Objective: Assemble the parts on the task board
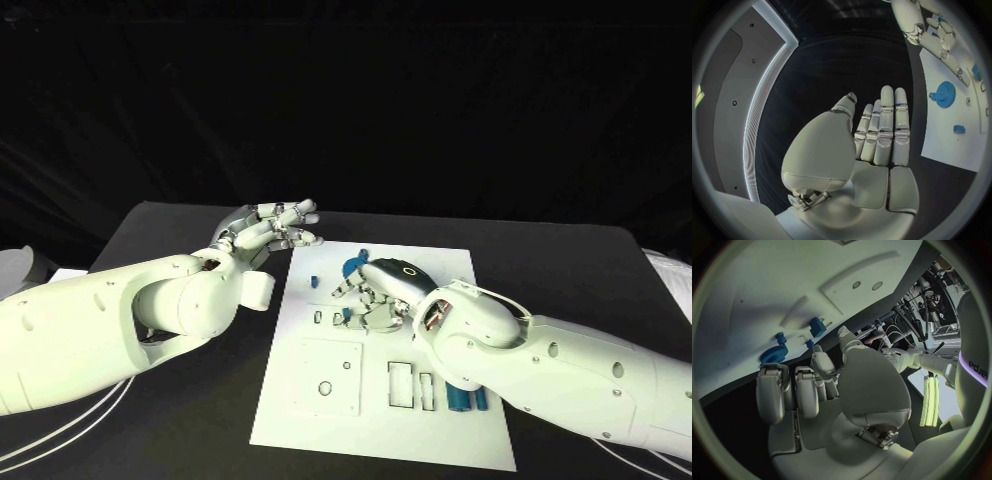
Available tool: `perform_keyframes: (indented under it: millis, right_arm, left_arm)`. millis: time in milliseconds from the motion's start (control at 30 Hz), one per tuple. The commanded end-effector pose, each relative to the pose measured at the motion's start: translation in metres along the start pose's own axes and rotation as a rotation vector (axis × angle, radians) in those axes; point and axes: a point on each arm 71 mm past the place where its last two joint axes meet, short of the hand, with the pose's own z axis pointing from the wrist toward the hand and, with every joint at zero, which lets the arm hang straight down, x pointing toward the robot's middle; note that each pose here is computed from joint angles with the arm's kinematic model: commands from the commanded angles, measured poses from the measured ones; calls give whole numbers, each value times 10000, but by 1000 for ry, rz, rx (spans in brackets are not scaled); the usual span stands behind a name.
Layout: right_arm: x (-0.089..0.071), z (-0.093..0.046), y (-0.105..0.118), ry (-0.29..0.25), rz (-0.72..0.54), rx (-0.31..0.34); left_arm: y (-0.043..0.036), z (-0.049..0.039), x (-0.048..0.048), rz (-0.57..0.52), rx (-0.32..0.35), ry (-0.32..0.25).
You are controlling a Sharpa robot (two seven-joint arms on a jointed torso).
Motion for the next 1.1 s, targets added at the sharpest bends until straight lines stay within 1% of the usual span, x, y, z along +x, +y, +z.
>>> perform_keyframes:
  millis: [33, 133, 200, 233, 300, 333, 467, 533, 633, 733, 833, 1000, 1100]
  right_arm:
    - [-130, -73, 59, -65, 77, -107]
    - [-295, -178, 8, -50, 154, -139]
    - [-427, -246, -53, -54, 210, -140]
    - [-503, -288, -100, -61, 245, -131]
    - [-647, -378, -213, -83, 308, -100]
    - [-701, -412, -263, -94, 328, -84]
    - [-973, -561, -551, -161, 384, 5]
    - [-1075, -622, -690, -188, 396, 49]
    - [-1165, -691, -833, -212, 401, 94]
    - [-1219, -740, -942, -225, 403, 130]
    - [-1239, -761, -1000, -227, 402, 150]
    - [-1237, -765, -1045, -218, 395, 168]
    - [-1230, -757, -1058, -214, 391, 173]
  left_arm:
    - [22, 16, 19, 11, -24, 29]
    - [72, 27, 14, 68, -85, 59]
    - [125, 22, 17, 128, -157, 98]
    - [162, 14, 16, 178, -209, 122]
    - [226, -2, 2, 298, -298, 152]
    - [253, -8, -2, 344, -334, 165]
    - [368, -38, -32, 538, -514, 213]
    - [386, -28, -54, 641, -585, 228]
    - [386, 14, -68, 783, -655, 240]
    - [392, 76, -62, 935, -710, 241]
    - [403, 145, -30, 1041, -739, 231]
    - [441, 276, 90, 1122, -762, 227]
    - [455, 358, 163, 1157, -770, 237]
